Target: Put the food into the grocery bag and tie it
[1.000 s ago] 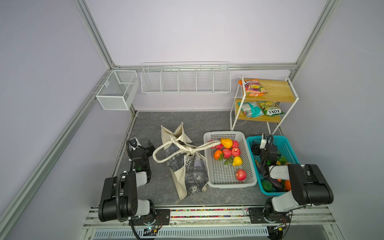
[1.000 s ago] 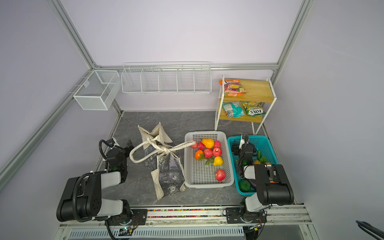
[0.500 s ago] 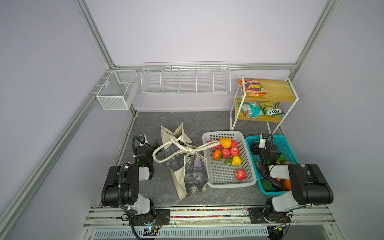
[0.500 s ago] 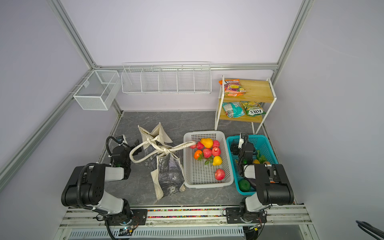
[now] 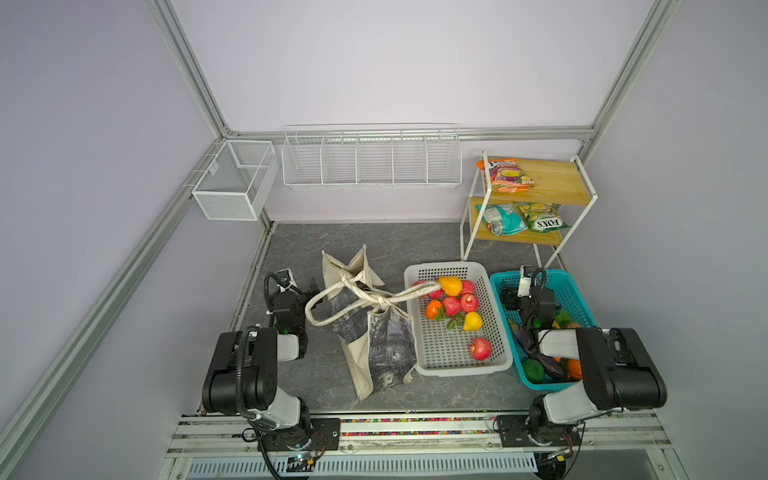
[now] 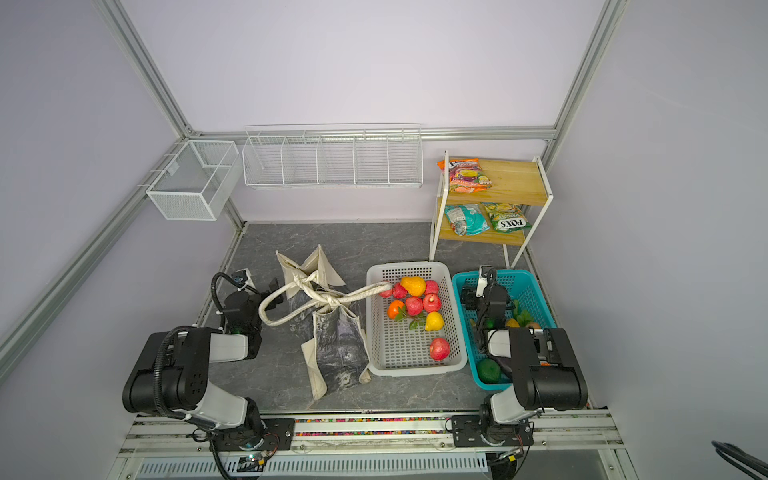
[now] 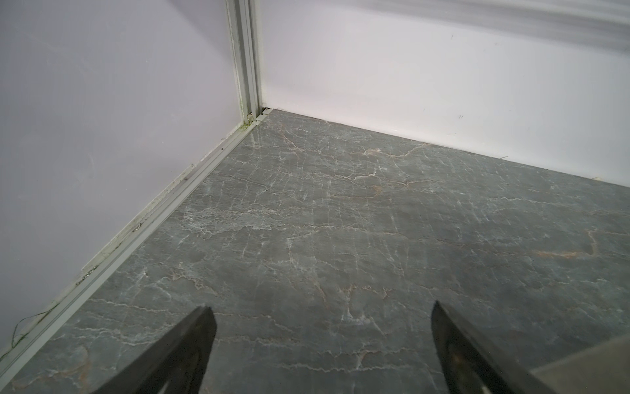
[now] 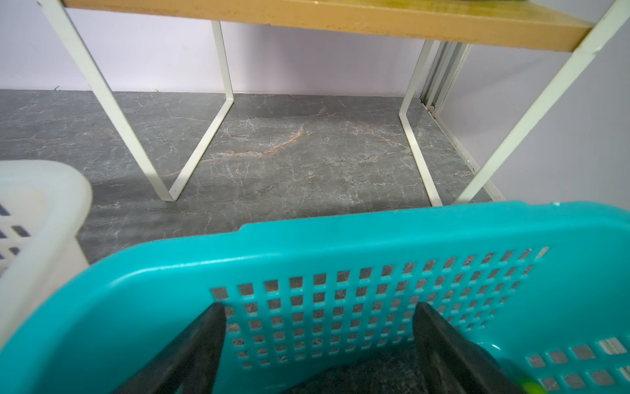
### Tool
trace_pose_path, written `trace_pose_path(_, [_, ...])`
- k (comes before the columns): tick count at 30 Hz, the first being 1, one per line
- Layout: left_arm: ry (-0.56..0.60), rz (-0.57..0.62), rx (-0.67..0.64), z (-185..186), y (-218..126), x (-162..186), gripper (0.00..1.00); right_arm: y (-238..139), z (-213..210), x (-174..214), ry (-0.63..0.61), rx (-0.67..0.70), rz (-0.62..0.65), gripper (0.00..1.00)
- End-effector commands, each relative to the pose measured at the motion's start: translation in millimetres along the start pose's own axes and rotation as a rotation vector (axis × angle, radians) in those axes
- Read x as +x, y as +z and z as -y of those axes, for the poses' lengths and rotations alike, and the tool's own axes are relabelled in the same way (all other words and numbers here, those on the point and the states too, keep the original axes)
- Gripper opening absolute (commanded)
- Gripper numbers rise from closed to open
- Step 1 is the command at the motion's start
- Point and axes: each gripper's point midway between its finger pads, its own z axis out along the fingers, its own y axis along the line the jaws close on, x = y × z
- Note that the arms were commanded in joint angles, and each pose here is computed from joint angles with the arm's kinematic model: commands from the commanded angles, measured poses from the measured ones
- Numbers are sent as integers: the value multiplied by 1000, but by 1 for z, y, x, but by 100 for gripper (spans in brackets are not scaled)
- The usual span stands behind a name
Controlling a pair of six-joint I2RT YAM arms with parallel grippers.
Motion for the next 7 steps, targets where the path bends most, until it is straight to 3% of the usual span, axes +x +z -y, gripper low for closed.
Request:
trace_pose_path(1, [23,20,29,7,3,-7,99,3,-8,2,-24,-39,-13,88])
trace_pose_path(7, [23,21,30,7,3,-8,99,3,-7,2,-23,-39,-13,89])
